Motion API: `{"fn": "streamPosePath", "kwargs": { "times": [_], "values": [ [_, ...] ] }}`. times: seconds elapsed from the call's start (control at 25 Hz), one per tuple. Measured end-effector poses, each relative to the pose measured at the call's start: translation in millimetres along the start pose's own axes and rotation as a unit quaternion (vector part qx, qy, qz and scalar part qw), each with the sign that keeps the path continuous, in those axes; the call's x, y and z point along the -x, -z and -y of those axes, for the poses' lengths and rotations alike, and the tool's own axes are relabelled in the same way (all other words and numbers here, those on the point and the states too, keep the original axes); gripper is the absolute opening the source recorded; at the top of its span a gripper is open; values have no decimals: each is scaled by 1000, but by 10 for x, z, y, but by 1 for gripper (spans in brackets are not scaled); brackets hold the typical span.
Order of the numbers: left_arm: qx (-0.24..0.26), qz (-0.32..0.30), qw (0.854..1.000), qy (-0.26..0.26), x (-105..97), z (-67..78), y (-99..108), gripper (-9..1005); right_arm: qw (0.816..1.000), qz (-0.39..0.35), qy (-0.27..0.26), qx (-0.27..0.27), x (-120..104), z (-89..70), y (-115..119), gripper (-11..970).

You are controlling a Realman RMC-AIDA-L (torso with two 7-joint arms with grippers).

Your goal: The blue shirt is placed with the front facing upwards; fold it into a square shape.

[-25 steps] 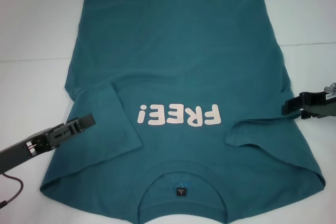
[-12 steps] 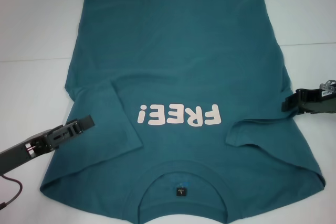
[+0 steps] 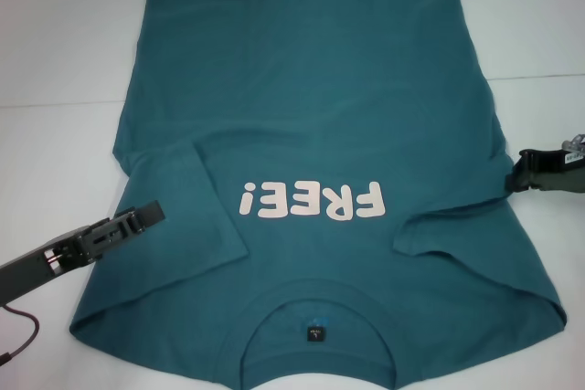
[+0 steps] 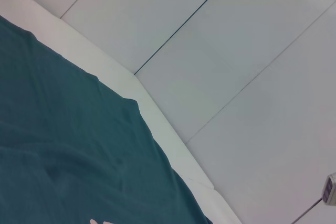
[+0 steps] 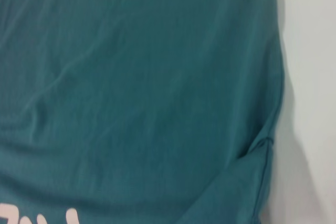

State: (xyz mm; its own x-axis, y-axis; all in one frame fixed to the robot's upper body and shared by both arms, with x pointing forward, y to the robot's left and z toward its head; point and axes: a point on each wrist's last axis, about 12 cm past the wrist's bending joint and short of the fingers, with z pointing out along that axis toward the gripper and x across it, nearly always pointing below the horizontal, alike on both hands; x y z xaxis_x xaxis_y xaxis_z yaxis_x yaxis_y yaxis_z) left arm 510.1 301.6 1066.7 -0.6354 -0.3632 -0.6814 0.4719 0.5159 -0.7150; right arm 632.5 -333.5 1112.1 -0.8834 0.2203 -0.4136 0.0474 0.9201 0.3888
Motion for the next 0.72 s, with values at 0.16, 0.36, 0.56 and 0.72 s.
{"fn": "streamPosePath", "kwargs": {
  "times": [0.16,0.36,0.56,0.72],
  "values": [
    [-1,2,1000,1,4,2,7,765,1000,12,-9,11,17,11,19,54],
    [-2,4,1000,1,10,3,11,765,1000,22,-10,17,35,-24,3,45],
    [-2,4,1000,2,12,4,11,765,999,40,-4,28,138,-138,-1,44],
    [-3,4,1000,2,13,6,11,766,998,54,9,31,261,-240,22,45]
  ]
}}
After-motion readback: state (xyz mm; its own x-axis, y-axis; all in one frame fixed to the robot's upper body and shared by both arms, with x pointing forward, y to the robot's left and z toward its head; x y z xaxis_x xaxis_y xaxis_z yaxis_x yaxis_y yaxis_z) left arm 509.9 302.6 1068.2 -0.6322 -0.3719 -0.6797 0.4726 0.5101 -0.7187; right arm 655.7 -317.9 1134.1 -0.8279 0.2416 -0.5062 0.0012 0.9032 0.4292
